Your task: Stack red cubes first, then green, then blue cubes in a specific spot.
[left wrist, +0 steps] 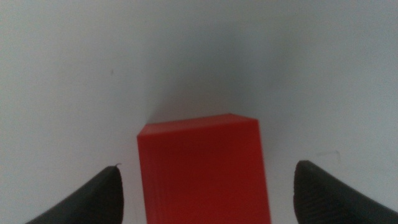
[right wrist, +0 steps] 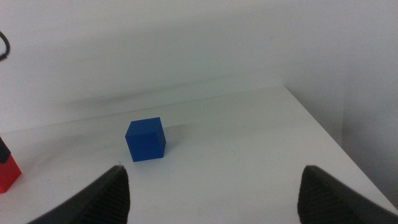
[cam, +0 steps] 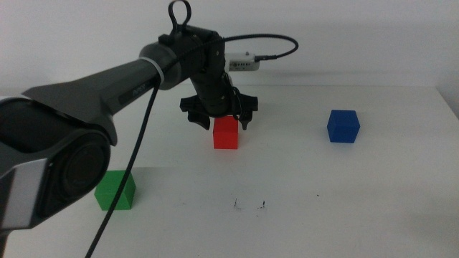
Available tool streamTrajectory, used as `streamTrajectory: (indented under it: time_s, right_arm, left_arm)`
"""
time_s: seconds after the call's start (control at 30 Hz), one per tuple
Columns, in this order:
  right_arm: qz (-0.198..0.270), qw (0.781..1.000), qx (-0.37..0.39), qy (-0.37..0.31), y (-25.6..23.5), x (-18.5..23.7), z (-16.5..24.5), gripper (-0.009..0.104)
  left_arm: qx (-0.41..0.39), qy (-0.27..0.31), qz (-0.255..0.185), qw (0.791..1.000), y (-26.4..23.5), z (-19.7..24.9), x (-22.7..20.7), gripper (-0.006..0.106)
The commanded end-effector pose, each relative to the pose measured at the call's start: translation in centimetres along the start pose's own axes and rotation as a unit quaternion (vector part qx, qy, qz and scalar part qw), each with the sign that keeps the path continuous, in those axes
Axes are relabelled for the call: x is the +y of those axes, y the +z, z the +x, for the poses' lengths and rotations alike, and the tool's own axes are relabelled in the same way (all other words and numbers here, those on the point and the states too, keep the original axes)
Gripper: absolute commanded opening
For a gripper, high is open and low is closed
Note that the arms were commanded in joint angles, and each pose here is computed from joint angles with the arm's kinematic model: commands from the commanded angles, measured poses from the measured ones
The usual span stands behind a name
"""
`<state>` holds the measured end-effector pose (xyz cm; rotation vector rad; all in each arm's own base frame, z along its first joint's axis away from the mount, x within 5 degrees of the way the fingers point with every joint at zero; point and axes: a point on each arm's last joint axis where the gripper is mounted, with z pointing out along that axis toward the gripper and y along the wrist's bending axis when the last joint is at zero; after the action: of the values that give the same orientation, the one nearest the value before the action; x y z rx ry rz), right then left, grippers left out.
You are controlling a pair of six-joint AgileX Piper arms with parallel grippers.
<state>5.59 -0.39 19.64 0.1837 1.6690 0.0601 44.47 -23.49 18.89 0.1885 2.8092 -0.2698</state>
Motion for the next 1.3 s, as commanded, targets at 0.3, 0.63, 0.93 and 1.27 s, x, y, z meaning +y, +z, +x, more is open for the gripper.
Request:
streamTrajectory:
  time_s: [0.3, 0.63, 0.93, 1.27]
  right_arm:
    - [0.003, 1.000, -0.007, -0.005, 0.0, 0.0, 0.0, 0.093]
    - [0.003, 1.000, -0.007, -0.005, 0.0, 0.0, 0.0, 0.093]
    - [0.003, 1.000, -0.007, -0.005, 0.0, 0.0, 0.0, 0.093]
    - [0.003, 1.000, -0.007, -0.005, 0.0, 0.0, 0.0, 0.093]
  left_arm:
    - [-0.025, -0.014, -0.004, 1.000, 1.4, -0.5, 0.1, 0.041]
    - [-0.054, -0.033, -0.005, 0.998, -5.9, 2.3, -1.7, -0.001]
    - [-0.081, -0.086, -0.007, 0.993, -8.3, 12.0, -5.5, 0.002]
    - [-0.035, -0.103, -0.009, 0.994, -2.9, 13.0, -6.3, 0.008]
